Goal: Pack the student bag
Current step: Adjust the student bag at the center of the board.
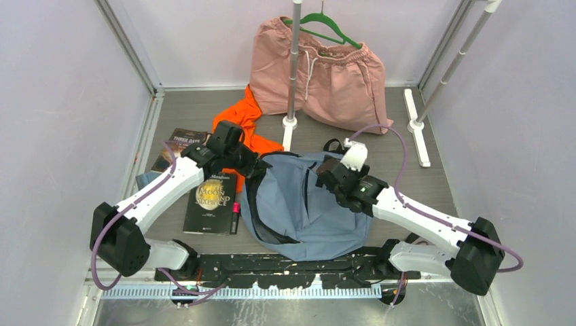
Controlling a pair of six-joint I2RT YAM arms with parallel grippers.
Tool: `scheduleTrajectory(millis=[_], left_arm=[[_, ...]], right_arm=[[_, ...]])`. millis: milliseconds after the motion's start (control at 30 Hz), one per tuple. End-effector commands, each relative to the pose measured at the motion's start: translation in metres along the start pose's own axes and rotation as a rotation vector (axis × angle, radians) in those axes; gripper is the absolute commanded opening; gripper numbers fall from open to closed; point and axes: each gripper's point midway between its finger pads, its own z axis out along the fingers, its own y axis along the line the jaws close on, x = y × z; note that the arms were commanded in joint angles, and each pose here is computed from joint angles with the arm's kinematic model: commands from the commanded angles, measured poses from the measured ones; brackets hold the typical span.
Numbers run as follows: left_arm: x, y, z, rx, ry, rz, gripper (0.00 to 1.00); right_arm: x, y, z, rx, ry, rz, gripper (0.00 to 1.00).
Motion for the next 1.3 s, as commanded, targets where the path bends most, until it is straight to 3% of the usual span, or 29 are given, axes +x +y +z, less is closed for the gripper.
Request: scheduleTrajectory(millis=[0,33,200,533,700,767,867,1000,1100,1267], left_arm=[[0.000,-0.012,0.013,0.071,0.035,0.046,0.00],[0.002,-0.008,0.017,0.057,0.053,0.062,0.00],[0.012,0.007,0.038,0.062,0.128,0.105,0.00],[0.028,-0.008,0.045,0.091,0.215,0.154,0.00],[0.031,-0.019,0.049,0.082,0.244,0.173,0.00],[0.031,-0.023,0.050,0.080,0.248,0.185,0.00],[0.027,-0.031,0.051,0.069,0.236,0.203,0.00],[0.029,-0.043,0.054,0.084,0.270,0.166,0.00],[0.029,-0.047,0.057,0.050,0.294,0.123,0.00],[0.030,-0.041,0.048,-0.114,0.313,0.112,0.00]], right_arm=[[0.041,-0.014,0.002,-0.030,0.183,0.162,0.70],[0.043,-0.021,0.007,-0.025,0.183,0.194,0.52],[0.075,-0.061,0.043,0.125,0.250,0.296,0.04],[0.052,-0.107,0.124,0.335,0.199,0.396,0.01],[0.003,-0.083,0.136,0.209,0.096,0.341,0.01],[-0.027,-0.074,0.122,0.136,0.017,0.331,0.06],[-0.050,-0.053,0.088,-0.020,-0.003,0.333,0.22],[-0.052,0.000,0.019,-0.312,-0.036,0.244,0.54],[-0.034,0.044,-0.035,-0.516,-0.026,0.131,0.69],[-0.018,0.068,-0.069,-0.503,-0.034,-0.065,0.85]])
